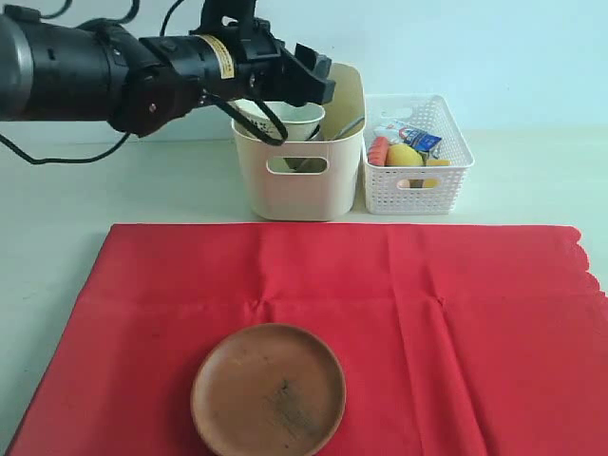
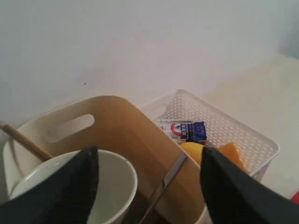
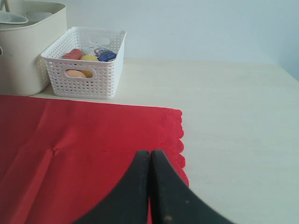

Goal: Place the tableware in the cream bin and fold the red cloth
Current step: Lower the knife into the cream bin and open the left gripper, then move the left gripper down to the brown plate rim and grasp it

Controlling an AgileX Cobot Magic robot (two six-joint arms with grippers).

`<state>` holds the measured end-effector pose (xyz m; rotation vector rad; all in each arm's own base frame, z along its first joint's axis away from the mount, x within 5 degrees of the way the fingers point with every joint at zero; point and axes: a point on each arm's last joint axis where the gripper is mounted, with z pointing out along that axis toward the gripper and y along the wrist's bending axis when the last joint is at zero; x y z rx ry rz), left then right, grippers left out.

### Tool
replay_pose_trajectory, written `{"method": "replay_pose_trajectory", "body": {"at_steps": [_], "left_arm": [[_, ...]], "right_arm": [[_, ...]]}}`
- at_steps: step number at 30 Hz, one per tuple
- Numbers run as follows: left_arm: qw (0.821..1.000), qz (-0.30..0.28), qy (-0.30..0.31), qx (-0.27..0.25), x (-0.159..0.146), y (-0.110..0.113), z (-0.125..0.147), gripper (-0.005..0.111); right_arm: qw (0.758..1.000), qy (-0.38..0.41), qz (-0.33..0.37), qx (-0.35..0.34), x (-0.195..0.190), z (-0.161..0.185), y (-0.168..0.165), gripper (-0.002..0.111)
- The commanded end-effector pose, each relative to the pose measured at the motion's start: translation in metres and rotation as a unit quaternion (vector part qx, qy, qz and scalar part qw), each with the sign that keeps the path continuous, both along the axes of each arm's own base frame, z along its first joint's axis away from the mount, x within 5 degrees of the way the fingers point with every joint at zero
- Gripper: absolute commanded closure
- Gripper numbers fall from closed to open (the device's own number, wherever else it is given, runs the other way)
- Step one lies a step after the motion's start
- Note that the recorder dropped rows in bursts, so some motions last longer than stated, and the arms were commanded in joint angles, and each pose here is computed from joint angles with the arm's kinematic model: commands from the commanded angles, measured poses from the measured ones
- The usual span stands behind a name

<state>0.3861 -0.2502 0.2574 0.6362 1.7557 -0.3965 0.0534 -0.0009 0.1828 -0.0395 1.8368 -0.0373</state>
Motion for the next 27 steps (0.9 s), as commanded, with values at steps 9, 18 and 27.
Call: {"method": "replay_pose_trajectory", "body": {"at_steps": [9,18,27], "left_arm": [[0.992,0.037,0.064,0.105,-0.041,0.038,0.012,0.045],[0.950,0.088,0.205,0.218,-0.060,0.063,-0.008,0.045],[0.883,0.014,0.368,0.291,-0.092,0.068,-0.026,0.045]], "right_arm": [[1.000,-0.006,-0.003,-0.001,0.000,0.000,0.000,0.108],[1.000,-0.006,-0.003,-0.001,0.000,0.000,0.000,0.108],[1.000,-0.006,-0.003,-0.001,0.000,0.000,0.000,0.108]]}}
